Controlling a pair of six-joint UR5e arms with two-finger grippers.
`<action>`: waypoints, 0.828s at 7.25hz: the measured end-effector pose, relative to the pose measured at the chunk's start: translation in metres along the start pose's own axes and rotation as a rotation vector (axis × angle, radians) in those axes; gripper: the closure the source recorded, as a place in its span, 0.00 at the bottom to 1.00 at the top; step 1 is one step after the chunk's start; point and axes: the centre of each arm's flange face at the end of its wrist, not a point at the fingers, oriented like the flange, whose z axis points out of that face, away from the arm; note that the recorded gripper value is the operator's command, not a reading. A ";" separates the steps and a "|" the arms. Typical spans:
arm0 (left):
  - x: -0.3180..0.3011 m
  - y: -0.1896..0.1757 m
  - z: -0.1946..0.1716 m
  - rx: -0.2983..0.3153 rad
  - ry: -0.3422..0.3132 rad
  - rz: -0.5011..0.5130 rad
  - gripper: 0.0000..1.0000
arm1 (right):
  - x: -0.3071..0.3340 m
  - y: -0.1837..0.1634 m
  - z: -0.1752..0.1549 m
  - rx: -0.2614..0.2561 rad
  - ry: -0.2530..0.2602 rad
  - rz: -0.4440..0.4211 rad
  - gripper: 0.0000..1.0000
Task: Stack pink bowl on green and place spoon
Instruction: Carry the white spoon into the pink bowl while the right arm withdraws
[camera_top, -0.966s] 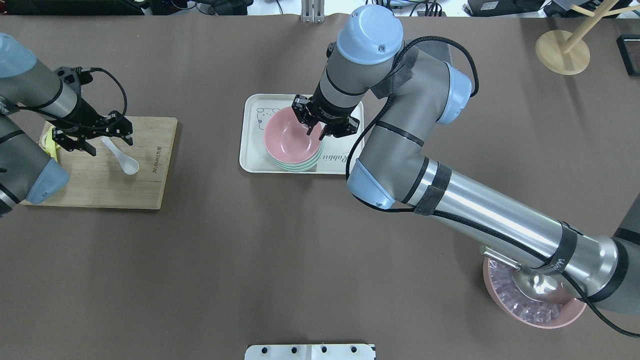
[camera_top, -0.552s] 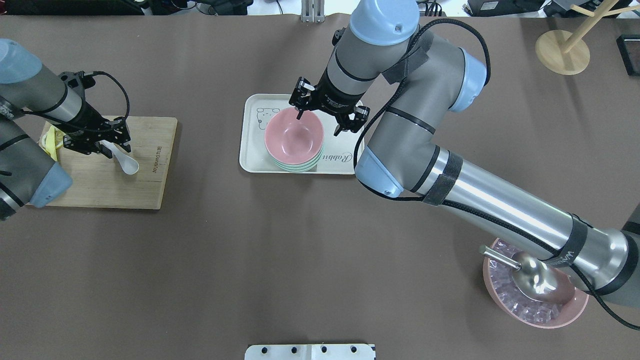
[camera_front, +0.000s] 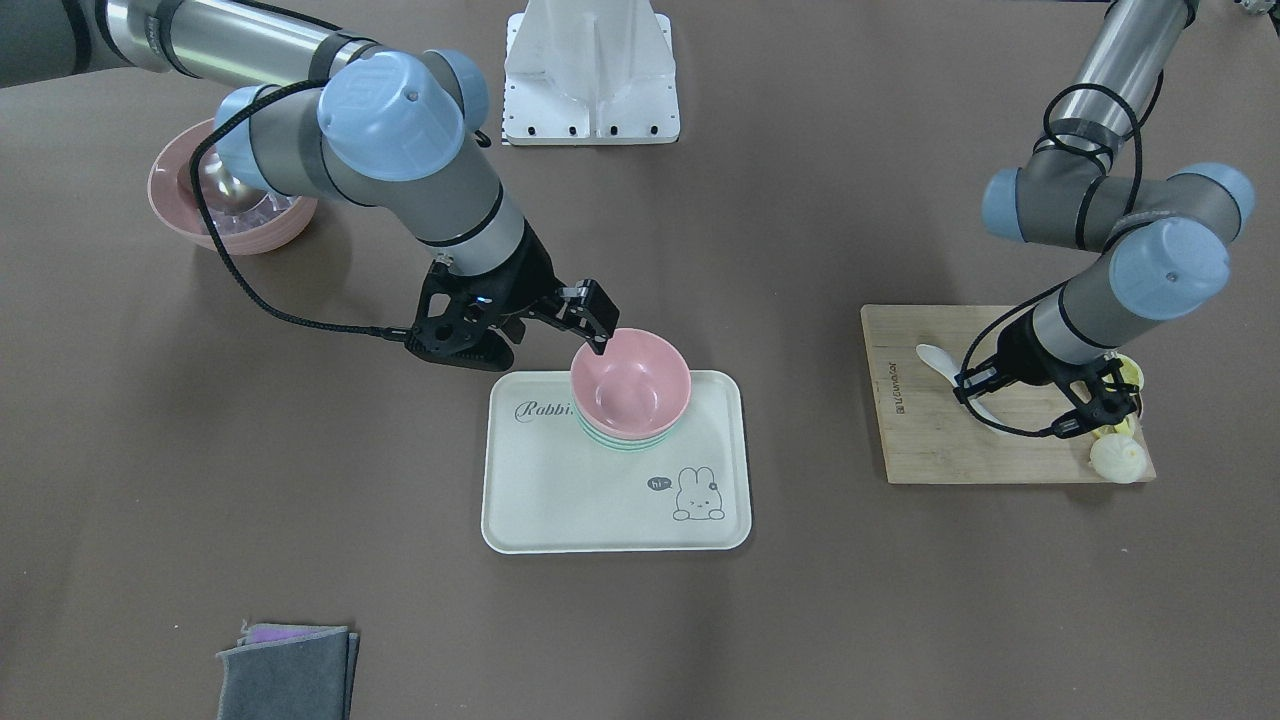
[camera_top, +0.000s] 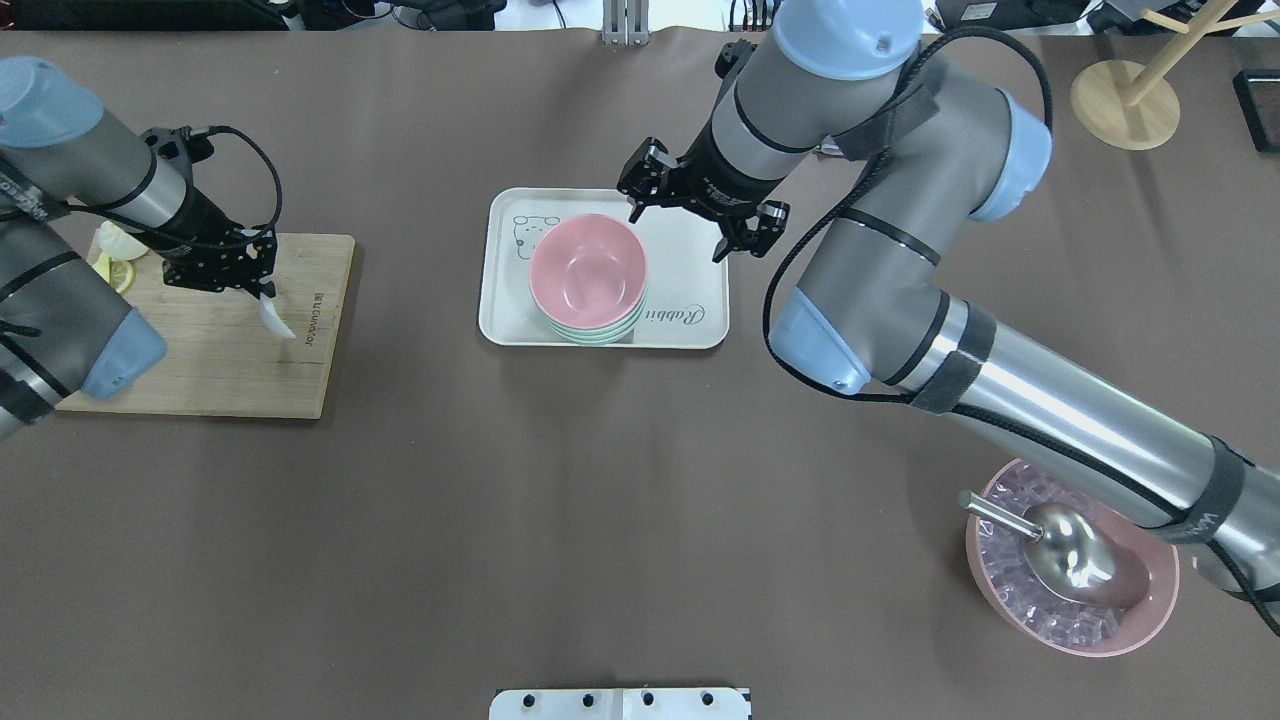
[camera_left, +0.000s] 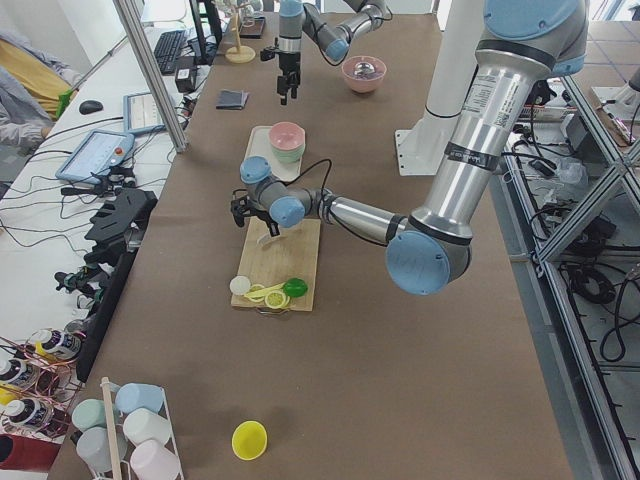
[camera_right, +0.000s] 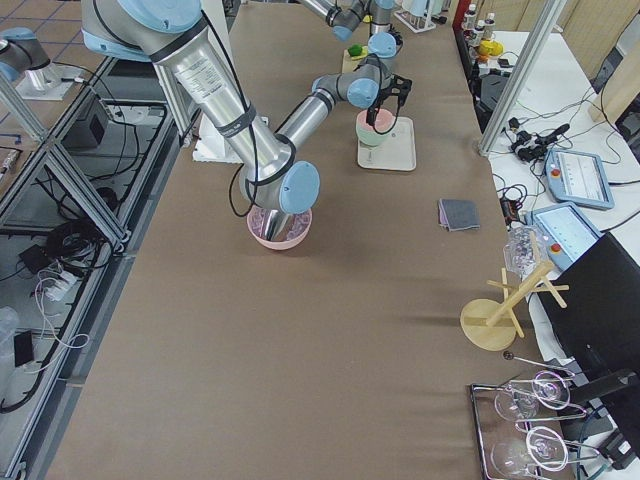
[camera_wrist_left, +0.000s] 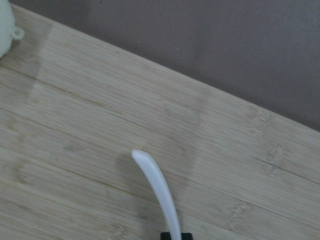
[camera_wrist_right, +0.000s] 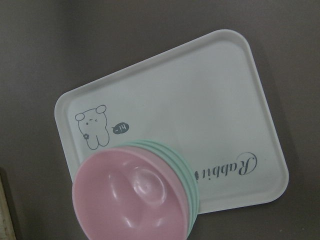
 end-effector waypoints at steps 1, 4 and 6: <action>0.038 0.001 -0.015 -0.001 0.043 0.014 1.00 | 0.024 -0.013 -0.014 0.023 -0.009 -0.024 0.00; 0.165 0.029 -0.048 -0.007 0.156 0.012 1.00 | 0.143 -0.050 -0.061 0.057 0.006 -0.262 0.00; 0.239 0.065 -0.043 -0.002 0.188 0.020 1.00 | 0.242 -0.090 -0.098 0.025 0.042 -0.356 0.00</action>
